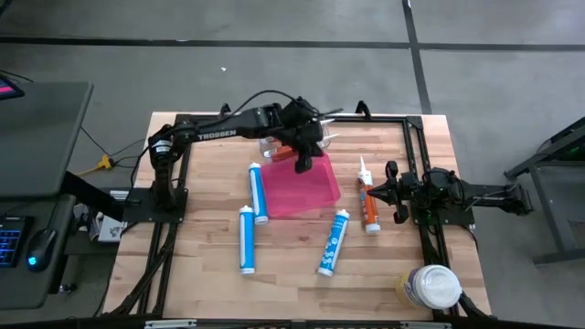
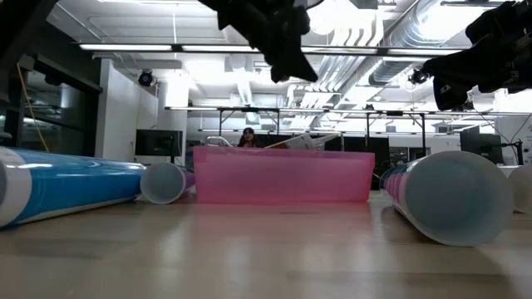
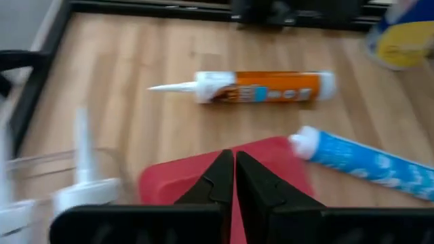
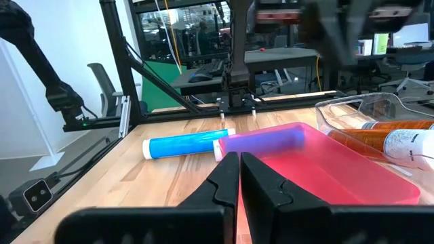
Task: Pick & place silicon tubes, Sealant and Lysol wipes
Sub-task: Put the orange sealant into the transparent bin
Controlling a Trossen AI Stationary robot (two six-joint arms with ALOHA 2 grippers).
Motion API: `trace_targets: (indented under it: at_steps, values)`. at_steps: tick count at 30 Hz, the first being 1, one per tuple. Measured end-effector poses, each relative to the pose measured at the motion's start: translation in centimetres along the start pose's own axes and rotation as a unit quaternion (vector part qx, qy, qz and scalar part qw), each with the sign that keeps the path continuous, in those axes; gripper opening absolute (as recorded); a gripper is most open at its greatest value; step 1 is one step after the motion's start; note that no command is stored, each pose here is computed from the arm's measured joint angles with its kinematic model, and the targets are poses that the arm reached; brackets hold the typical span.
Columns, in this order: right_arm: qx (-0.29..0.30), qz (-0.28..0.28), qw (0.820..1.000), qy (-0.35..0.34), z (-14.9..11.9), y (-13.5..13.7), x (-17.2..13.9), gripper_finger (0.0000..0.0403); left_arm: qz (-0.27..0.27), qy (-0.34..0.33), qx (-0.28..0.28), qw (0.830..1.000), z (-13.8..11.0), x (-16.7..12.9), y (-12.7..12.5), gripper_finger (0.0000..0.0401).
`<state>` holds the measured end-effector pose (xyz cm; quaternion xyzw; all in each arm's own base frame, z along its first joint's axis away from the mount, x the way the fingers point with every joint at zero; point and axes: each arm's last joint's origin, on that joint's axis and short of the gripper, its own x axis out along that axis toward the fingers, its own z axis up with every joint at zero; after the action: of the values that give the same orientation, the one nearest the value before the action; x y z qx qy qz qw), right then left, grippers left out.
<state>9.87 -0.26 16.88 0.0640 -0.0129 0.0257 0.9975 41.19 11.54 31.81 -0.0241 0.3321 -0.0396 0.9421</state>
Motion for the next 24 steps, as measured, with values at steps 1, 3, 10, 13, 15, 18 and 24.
trace_targets:
  at_steps: [1, 3, 10, 13, 15, 18, 24]
  values:
    - [0.000, 0.000, 1.000, 0.000, 0.0, 0.0, 0.0, 0.0012, -0.013, -0.001, 0.002, 1.000, 0.1, 0.1, -0.5, 0.0003]
    - [0.000, 0.000, 1.000, 0.000, 0.0, 0.0, 0.0, 0.0012, -0.025, -0.003, 0.009, 1.000, 0.3, 0.4, -1.6, 0.0002]
    - [0.000, 0.000, 1.000, 0.000, 0.0, 0.0, 0.0, 0.0012, -0.022, -0.032, 0.010, 0.999, 0.6, 1.3, -3.6, 0.0000]
    - [0.000, 0.000, 1.000, 0.000, 0.0, 0.0, 0.0, 0.0012, -0.025, -0.066, 0.004, 0.997, 0.3, 0.4, -4.2, 0.0000]
    - [0.000, 0.000, 1.000, 0.000, 0.0, 0.0, 0.0, 0.0012, -0.023, -0.093, 0.001, 0.995, 0.0, 0.1, -4.6, 0.0000]
    - [0.000, 0.000, 1.000, 0.000, 0.0, 0.0, 0.0, 0.0012, -0.015, -0.092, -0.007, 0.996, -1.8, -0.1, -4.9, 0.0000]
    - [0.000, 0.000, 1.000, 0.000, 0.0, 0.0, 0.0, 0.0012, 0.032, -0.138, -0.010, 0.990, -4.4, -3.3, -6.0, 0.0000]
